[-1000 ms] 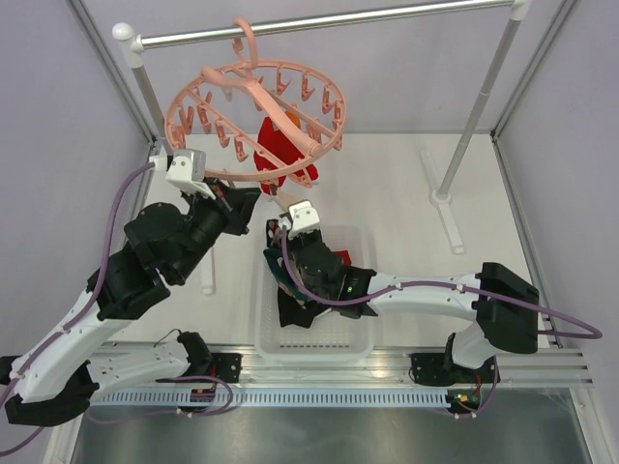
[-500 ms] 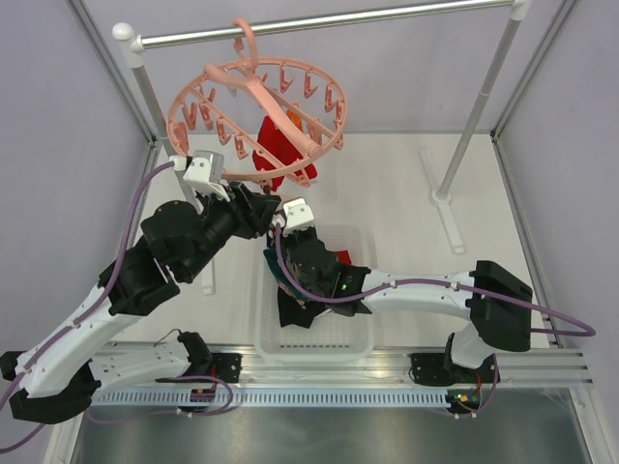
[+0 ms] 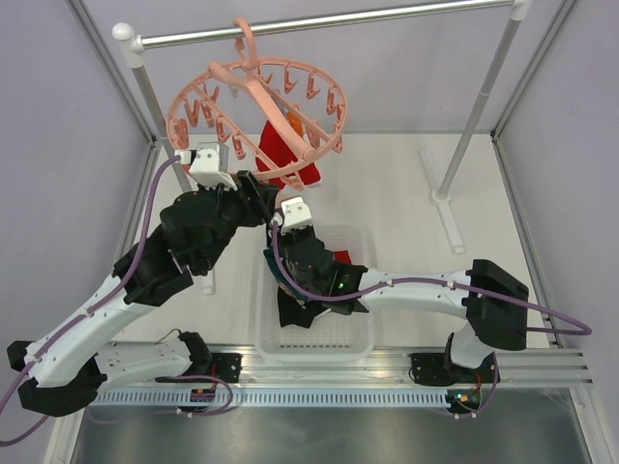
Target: Remove the socks clipped to the hanger
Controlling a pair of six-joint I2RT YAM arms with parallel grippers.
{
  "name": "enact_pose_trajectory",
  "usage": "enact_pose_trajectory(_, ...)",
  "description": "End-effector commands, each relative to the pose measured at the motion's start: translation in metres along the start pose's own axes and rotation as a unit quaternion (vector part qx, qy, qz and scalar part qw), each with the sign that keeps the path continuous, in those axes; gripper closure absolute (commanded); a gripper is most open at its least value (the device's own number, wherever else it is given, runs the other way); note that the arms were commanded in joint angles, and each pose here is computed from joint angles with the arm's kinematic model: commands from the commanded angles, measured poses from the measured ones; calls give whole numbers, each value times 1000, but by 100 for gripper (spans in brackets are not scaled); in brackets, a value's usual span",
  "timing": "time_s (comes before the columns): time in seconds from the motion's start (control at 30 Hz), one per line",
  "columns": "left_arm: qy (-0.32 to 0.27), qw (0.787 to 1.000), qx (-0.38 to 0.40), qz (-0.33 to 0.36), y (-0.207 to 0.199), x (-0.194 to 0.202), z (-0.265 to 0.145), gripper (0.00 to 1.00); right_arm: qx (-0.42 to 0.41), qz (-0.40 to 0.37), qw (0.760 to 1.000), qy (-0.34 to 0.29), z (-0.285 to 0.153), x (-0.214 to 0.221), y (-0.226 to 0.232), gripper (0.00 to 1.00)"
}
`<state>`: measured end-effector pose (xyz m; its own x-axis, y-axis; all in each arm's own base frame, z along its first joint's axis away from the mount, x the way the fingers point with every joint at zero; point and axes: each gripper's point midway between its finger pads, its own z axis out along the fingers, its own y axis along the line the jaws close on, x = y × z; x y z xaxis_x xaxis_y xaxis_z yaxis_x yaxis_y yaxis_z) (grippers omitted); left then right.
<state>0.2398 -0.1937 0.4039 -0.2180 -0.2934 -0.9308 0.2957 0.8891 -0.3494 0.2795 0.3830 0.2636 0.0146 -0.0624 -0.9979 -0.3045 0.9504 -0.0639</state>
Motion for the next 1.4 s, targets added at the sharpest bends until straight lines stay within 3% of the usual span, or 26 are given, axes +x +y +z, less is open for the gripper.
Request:
enact_pose_trajectory(0.0, -41, 999, -20, -4, 2, -29, 0, 40, 15, 18, 1000, -15, 5, -19, 0, 99)
enact_pose_trajectory(0.6, -68, 997, -47, 12, 6, -43, 7, 47, 21, 13, 1000, -11, 5, -14, -1, 99)
enact_pose_trajectory(1.0, -71, 996, -48, 20, 5, -47, 8, 72, 25, 12, 1000, -8, 1, -10, -7, 99)
enact_pose_trajectory(1.2, -69, 997, -41, 22, 3, -47, 8, 96, 29, 18, 999, -8, -3, -9, -15, 99)
enact_pose_trajectory(1.37, -69, 997, -32, 20, 0, -48, 7, 98, 37, 31, 999, -4, -9, -3, -30, 99)
